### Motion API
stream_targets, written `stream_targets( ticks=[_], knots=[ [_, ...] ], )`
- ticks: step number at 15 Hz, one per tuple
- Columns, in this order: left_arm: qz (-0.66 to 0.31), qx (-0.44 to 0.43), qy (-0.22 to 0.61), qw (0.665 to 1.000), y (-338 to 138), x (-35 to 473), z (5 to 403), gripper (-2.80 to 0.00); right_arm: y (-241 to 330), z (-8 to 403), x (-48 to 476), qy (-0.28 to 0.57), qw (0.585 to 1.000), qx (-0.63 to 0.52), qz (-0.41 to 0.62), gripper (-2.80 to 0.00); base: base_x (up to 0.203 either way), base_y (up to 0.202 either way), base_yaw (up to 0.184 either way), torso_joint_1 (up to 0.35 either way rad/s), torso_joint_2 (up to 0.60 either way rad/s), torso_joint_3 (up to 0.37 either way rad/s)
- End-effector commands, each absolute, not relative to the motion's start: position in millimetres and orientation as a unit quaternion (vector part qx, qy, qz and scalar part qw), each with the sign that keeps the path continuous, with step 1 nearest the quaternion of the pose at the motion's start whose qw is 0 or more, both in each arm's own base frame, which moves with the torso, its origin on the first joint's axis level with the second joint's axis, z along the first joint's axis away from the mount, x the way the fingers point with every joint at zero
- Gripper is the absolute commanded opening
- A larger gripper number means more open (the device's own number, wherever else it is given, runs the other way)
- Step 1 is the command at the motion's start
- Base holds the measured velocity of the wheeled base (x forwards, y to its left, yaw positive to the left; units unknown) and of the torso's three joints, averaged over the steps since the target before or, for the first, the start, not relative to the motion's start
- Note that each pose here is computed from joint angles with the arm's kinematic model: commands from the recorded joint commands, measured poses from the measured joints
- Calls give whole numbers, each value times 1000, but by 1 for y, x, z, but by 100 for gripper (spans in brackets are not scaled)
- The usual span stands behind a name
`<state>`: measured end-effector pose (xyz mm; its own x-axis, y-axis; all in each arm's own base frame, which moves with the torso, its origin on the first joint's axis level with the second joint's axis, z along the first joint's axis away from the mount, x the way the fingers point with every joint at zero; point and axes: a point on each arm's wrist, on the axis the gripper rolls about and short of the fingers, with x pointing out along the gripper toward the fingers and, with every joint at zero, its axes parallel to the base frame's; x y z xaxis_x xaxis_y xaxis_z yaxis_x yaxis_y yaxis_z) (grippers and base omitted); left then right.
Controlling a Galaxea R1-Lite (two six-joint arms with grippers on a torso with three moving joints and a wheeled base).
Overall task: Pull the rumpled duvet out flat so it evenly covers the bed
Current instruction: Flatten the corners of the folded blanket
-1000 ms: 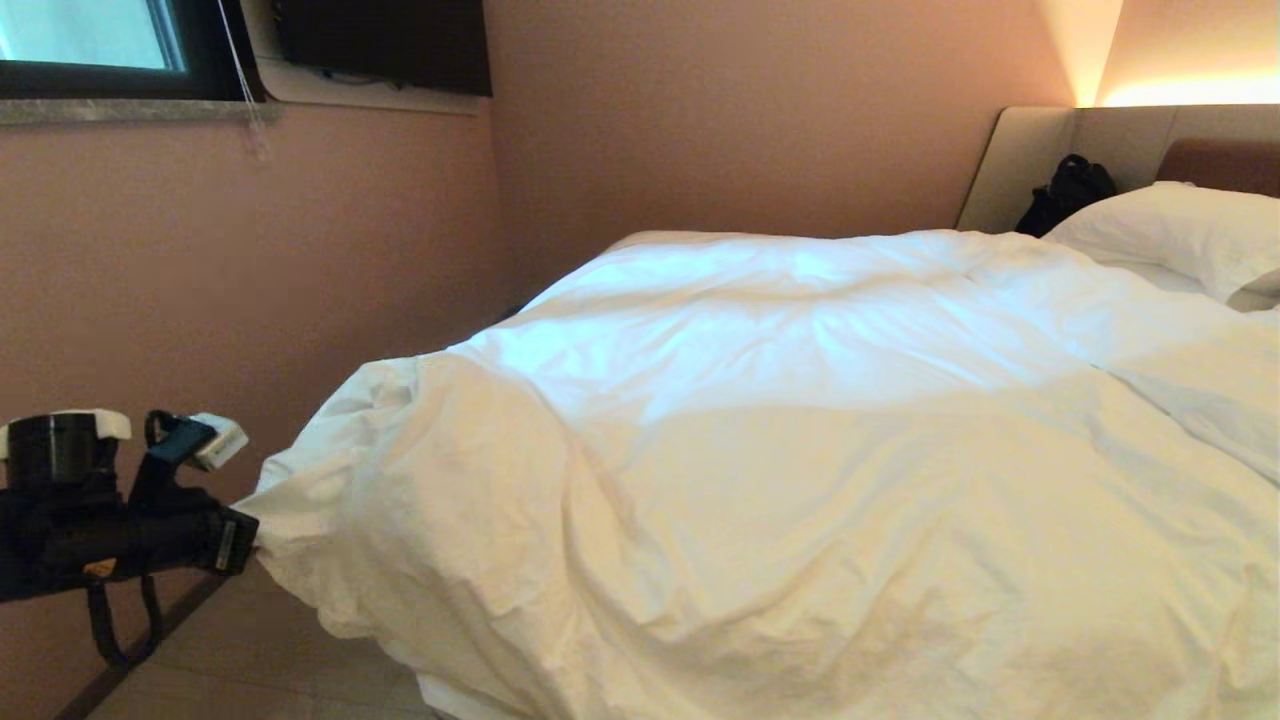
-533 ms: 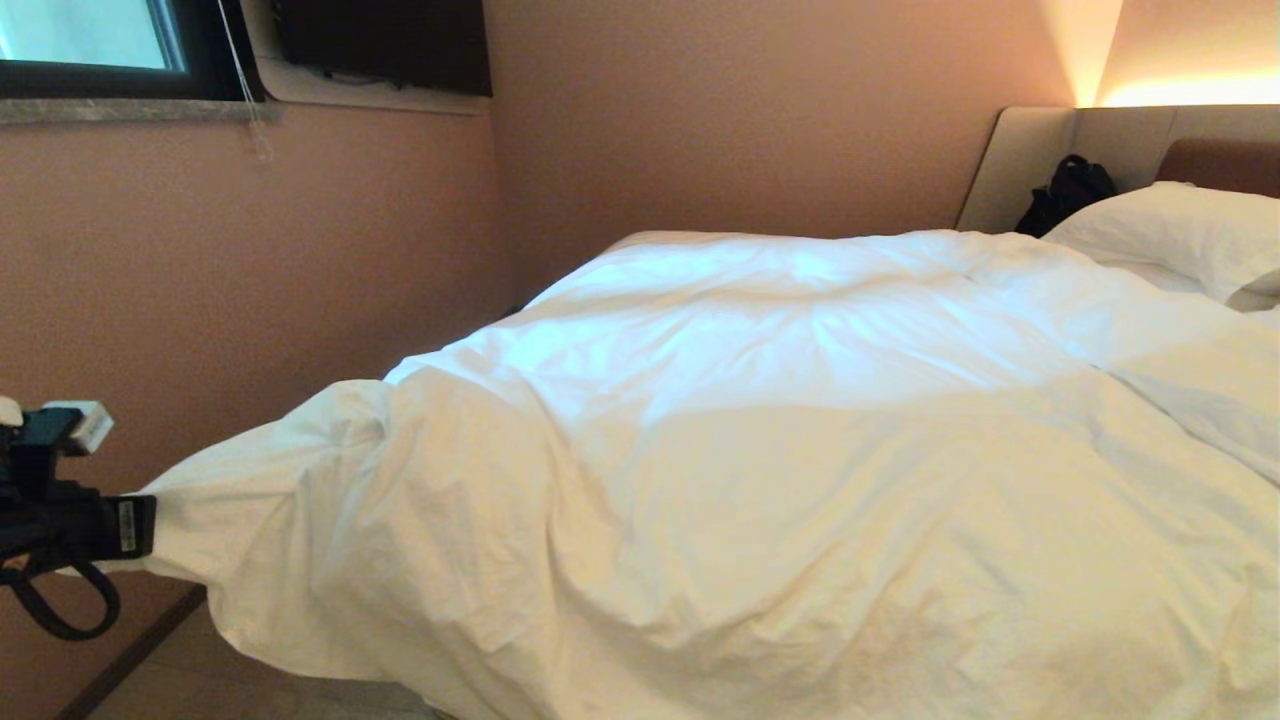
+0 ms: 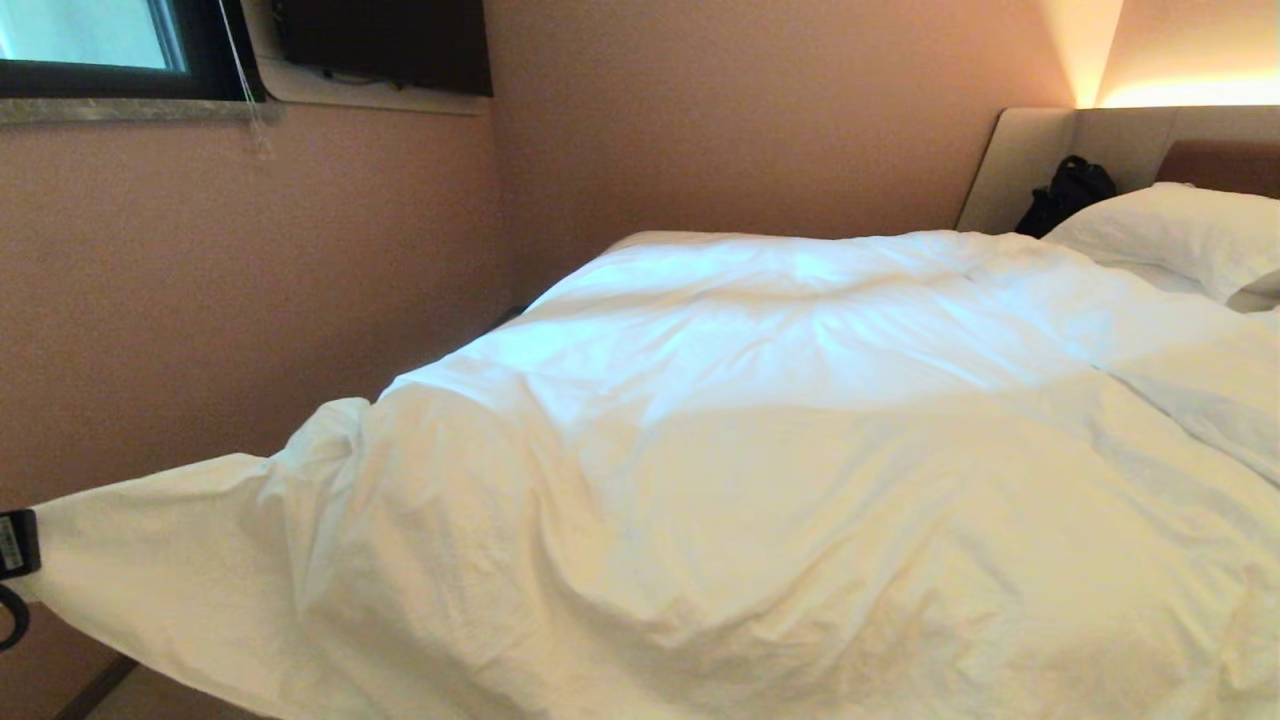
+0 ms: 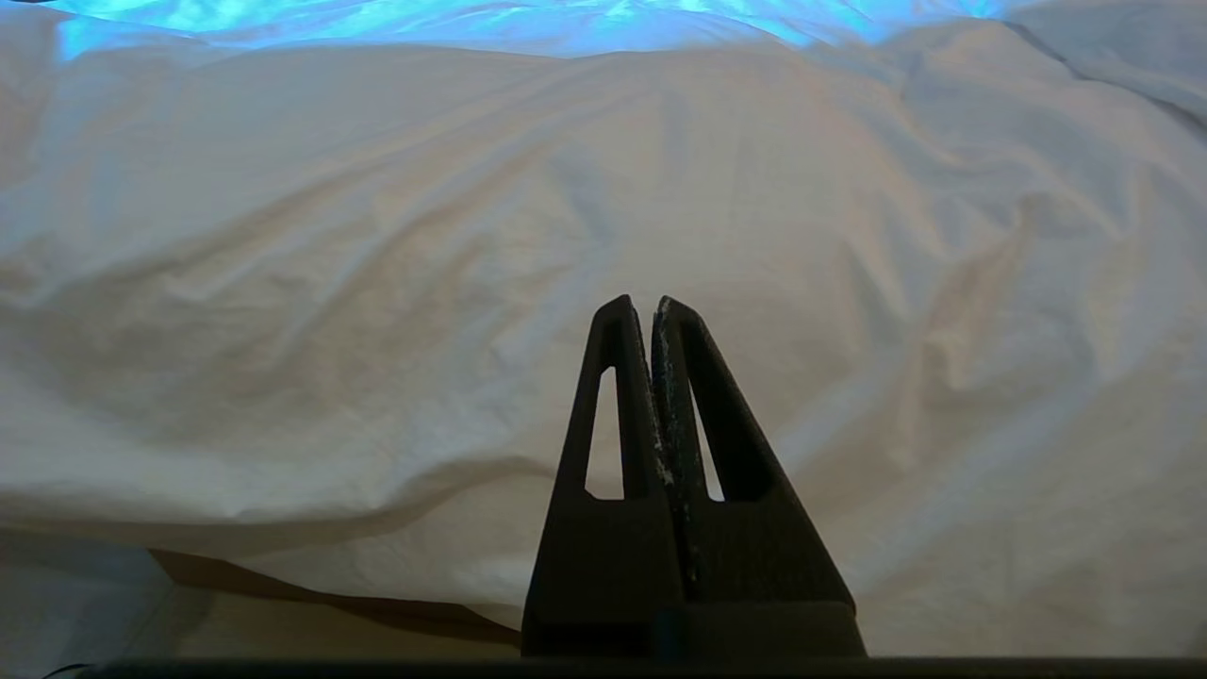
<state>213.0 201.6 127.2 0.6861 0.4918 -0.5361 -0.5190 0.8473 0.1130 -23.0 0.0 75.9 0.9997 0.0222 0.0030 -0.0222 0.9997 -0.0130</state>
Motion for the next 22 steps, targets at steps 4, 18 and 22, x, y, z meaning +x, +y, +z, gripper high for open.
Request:
stream_targets(
  ticks=[4, 18, 22],
  knots=[
    [350, -54, 267, 896, 226, 176, 134, -280, 0, 76, -23, -1, 1000, -7, 11, -280, 0, 0, 0, 0, 0, 0],
    [478, -148, 280, 820, 293, 109, 98, -280, 0, 76, -23, -1, 1000, -7, 11, -280, 0, 0, 0, 0, 0, 0],
    [499, -160, 281, 804, 317, 97, 72, -280, 0, 76, -23, -1, 1000, -7, 11, -280, 0, 0, 0, 0, 0, 0]
  ],
)
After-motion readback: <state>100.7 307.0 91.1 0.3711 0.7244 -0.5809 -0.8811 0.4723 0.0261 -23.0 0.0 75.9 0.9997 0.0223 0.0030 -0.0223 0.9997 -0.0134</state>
